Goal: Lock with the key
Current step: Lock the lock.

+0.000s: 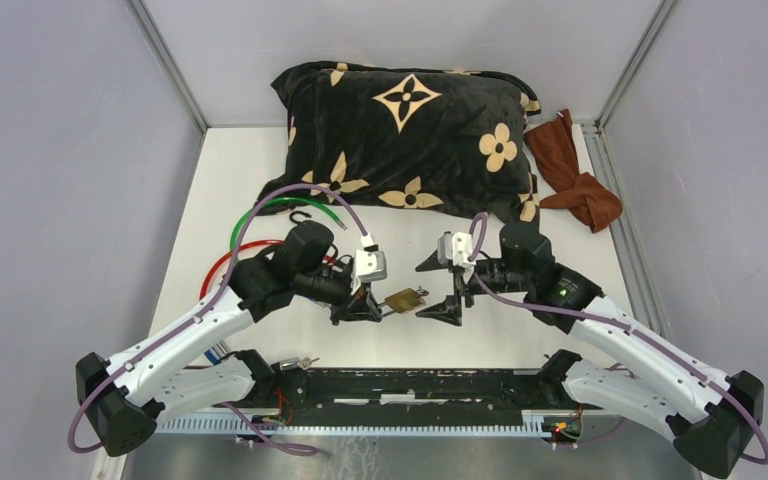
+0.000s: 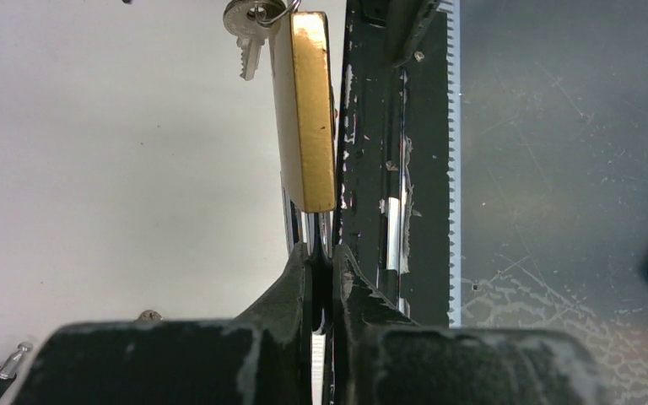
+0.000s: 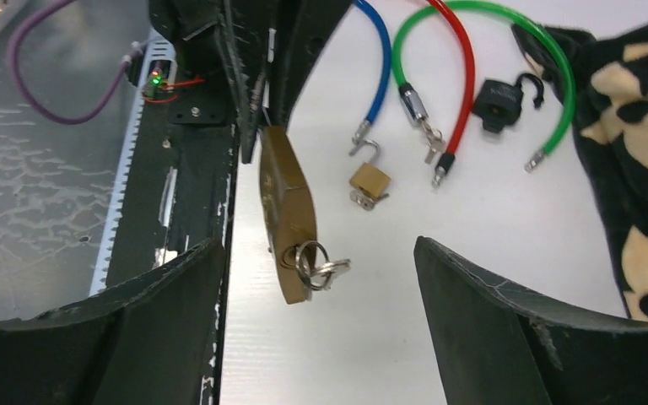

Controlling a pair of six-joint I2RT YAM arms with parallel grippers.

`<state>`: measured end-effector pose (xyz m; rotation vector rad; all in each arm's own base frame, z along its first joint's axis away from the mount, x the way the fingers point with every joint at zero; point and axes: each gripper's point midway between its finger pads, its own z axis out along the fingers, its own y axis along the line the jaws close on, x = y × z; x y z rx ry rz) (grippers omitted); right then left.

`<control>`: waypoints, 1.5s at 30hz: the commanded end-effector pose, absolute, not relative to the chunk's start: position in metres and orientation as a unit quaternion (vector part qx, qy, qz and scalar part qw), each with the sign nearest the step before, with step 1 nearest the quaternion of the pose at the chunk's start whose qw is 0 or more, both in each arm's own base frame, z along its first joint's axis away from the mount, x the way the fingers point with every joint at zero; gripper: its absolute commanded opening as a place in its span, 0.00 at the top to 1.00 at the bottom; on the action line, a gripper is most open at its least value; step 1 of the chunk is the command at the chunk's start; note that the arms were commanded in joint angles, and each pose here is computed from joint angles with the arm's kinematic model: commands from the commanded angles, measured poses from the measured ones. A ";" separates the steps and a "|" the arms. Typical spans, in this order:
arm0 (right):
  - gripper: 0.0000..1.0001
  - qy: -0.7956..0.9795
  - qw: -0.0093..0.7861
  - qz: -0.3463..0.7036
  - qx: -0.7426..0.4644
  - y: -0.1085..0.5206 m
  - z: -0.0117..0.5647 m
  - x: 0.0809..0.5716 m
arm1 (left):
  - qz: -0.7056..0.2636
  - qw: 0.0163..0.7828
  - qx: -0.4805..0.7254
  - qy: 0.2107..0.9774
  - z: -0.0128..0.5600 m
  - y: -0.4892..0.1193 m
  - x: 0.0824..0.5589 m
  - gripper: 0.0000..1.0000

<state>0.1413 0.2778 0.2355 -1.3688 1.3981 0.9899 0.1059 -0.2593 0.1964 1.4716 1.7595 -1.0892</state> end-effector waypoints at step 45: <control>1.00 0.395 0.592 0.548 -0.439 0.291 0.363 0.102 | -0.502 0.470 0.447 0.573 0.313 -0.263 0.102 0.51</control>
